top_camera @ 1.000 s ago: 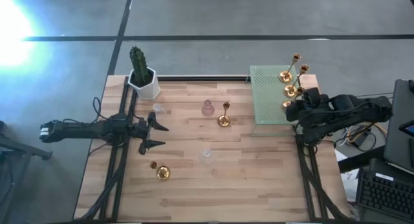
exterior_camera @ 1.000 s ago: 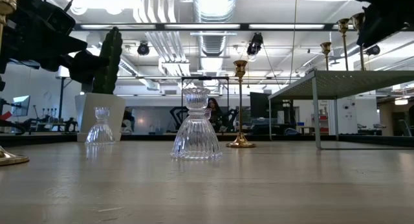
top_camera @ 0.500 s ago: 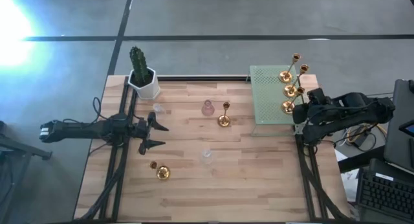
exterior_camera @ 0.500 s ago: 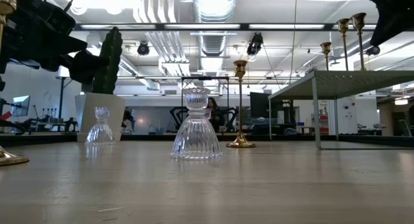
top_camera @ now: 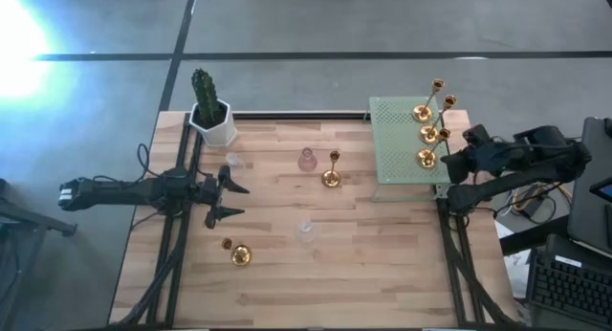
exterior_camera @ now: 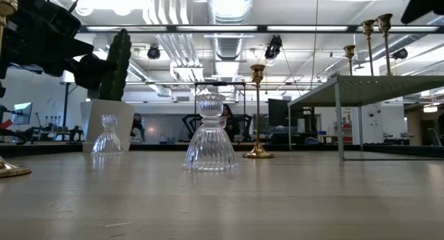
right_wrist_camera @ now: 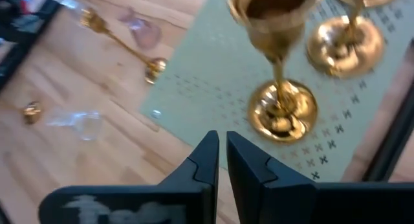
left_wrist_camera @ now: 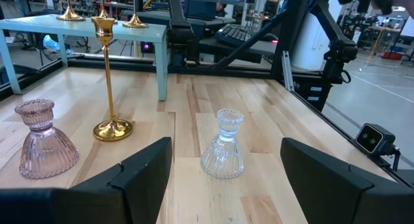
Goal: Pick & Place candle stick holders
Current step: Put the bottom transparent glass candle holder on the shelf
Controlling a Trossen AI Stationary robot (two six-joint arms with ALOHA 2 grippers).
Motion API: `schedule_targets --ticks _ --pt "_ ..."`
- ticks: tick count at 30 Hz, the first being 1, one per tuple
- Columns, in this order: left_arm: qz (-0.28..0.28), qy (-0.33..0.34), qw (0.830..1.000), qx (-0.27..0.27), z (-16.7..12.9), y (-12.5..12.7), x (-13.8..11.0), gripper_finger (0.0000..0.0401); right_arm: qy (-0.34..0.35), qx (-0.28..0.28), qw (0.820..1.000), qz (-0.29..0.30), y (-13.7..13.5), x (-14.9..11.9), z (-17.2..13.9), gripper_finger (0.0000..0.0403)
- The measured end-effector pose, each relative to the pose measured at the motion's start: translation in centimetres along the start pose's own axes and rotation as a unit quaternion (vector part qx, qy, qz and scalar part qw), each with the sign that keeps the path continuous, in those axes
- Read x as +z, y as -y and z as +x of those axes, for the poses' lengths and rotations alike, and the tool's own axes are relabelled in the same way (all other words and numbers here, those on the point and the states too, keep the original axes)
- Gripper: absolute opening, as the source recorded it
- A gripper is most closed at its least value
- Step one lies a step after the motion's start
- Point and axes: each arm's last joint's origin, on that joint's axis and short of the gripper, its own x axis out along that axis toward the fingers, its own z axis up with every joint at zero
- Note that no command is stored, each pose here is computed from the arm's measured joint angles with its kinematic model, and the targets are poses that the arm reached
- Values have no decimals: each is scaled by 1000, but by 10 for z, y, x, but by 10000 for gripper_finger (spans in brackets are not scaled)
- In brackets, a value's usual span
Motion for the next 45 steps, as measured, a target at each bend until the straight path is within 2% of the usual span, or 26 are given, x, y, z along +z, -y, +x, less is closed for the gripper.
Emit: schedule_targets --ticks 5,15,24,30,36,41,45 --pt "0 0 1000 0 0 0 0 294 14 38 999 -15 -9 17 -24 26" --pt "0 0 1000 0 0 0 0 294 -2 110 990 -85 -38 44 -58 26" --pt "0 0 1000 0 0 0 0 294 22 156 967 -201 -64 65 -79 26" --pt "0 0 1000 0 0 0 0 294 48 170 950 -259 -72 75 -92 27" --pt "0 0 1000 0 0 0 0 294 75 169 962 -202 -72 83 -102 15" --pt "0 0 1000 0 0 0 0 294 75 189 971 -123 -71 88 -112 10" --pt "0 0 1000 0 0 0 0 294 72 178 973 -125 -75 88 -107 11"
